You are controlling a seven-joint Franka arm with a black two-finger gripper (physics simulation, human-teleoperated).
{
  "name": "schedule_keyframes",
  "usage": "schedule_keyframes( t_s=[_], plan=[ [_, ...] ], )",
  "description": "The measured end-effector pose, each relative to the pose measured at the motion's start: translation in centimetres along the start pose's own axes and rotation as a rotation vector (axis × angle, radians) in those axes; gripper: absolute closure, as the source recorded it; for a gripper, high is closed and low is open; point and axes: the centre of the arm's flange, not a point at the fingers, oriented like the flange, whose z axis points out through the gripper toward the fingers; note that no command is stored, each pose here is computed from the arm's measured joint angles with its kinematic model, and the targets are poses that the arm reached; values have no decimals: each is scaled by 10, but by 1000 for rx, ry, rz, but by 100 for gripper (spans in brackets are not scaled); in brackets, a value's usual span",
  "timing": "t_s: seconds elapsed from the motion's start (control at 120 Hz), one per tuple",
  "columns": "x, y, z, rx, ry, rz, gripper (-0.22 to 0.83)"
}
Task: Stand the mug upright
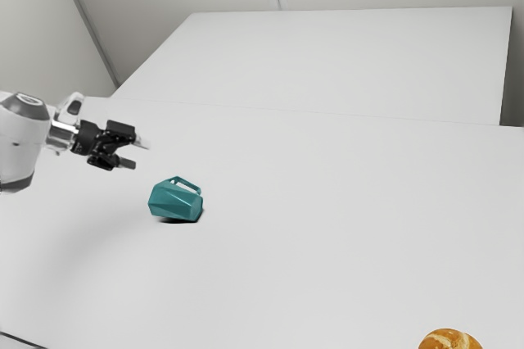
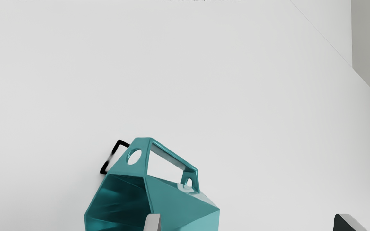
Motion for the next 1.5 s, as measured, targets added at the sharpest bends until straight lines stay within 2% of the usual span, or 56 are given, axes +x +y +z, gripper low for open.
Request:
schedule_keyframes(
  t_s=[0.133,0.517,0.883,1.2,1.5],
  plan=[
    [-2,-17,13,-20,-3,33,2],
    [-23,-59,46,-73,-93,5,2],
    [-31,-70,67,-118,-149,-13,2],
    [-26,-67,70,-167,-107,36,2],
    [-28,-63,82,-181,-120,84,2]
  ],
)
